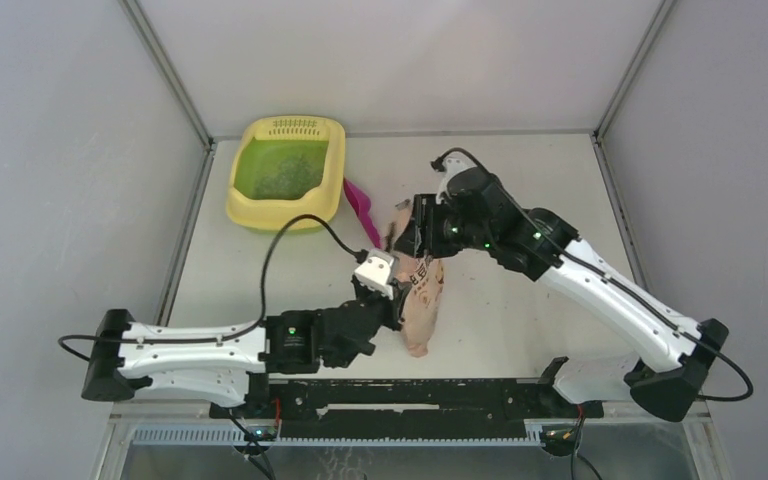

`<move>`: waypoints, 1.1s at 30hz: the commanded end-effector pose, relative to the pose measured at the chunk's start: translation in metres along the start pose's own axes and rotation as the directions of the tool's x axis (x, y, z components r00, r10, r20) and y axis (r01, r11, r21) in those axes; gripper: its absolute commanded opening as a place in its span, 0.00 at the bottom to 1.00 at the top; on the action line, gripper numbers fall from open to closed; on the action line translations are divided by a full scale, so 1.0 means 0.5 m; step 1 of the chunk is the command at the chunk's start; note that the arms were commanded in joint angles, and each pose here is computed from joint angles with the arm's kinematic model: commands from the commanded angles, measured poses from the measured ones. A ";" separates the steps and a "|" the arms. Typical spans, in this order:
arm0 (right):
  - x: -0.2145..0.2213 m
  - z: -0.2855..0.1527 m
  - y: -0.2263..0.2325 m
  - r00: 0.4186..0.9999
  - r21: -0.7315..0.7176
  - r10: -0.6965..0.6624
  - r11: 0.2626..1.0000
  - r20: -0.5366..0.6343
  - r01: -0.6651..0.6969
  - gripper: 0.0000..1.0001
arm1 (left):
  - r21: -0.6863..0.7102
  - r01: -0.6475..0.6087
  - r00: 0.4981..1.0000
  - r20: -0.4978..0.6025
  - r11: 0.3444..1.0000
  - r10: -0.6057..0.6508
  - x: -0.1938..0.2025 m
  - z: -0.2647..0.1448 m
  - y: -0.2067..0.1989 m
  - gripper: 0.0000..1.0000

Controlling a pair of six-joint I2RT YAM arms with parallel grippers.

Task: Fill the litter box with clean litter
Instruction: Adjust the cat litter bag at the center of the board.

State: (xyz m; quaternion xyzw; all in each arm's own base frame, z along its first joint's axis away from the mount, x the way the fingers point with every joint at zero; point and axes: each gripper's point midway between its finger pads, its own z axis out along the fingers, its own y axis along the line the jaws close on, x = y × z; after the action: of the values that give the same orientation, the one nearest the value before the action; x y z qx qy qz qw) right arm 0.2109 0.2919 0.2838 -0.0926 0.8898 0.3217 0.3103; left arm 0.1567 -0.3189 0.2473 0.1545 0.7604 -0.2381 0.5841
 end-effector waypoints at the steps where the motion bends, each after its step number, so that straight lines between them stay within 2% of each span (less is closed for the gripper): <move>1: -0.059 -0.079 0.024 0.994 -0.137 0.001 0.990 0.110 0.014 0.61 | 0.126 0.106 0.988 0.100 0.986 -0.119 -0.110 -0.032 -0.009 0.10; 6: -0.103 -0.142 -0.066 0.973 -0.133 0.050 0.991 0.227 -0.020 0.64 | 0.157 0.108 0.990 0.071 0.982 -0.120 -0.125 -0.041 0.025 0.10; 9: -0.097 -0.142 -0.123 0.969 -0.097 0.065 0.994 0.237 -0.043 0.64 | 0.146 0.109 0.992 0.041 0.983 -0.116 -0.115 -0.044 0.036 0.11; 16: -0.072 -0.081 -0.232 0.979 0.010 0.116 0.993 0.165 -0.119 0.64 | 0.132 0.153 0.988 -0.033 0.979 -0.150 -0.062 -0.040 0.034 0.35; 21: -0.066 -0.055 -0.260 0.980 0.001 0.141 0.990 0.142 -0.143 0.64 | 0.079 0.125 0.991 -0.066 0.989 -0.120 -0.031 -0.040 0.033 0.44; 23: -0.063 -0.051 -0.266 0.979 -0.010 0.148 0.989 0.137 -0.149 0.64 | 0.044 0.103 0.992 -0.083 0.994 -0.100 -0.012 -0.042 0.034 0.51; 29: -0.060 -0.044 -0.282 0.977 -0.024 0.163 0.987 0.134 -0.161 0.64 | -0.123 0.033 0.995 -0.089 0.992 -0.044 0.036 -0.041 0.055 0.52; 33: -0.057 -0.043 -0.288 0.978 -0.030 0.164 0.986 0.129 -0.161 0.64 | -0.295 0.019 0.999 -0.018 0.955 -0.026 0.029 -0.050 0.105 0.47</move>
State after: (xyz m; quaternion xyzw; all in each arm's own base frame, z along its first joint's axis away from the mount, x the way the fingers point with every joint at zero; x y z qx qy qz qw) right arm 0.2701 0.1642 0.2283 0.0232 0.8845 0.3449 0.3133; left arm 0.1431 -0.2870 0.2032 0.1549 0.8103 -0.1771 0.5366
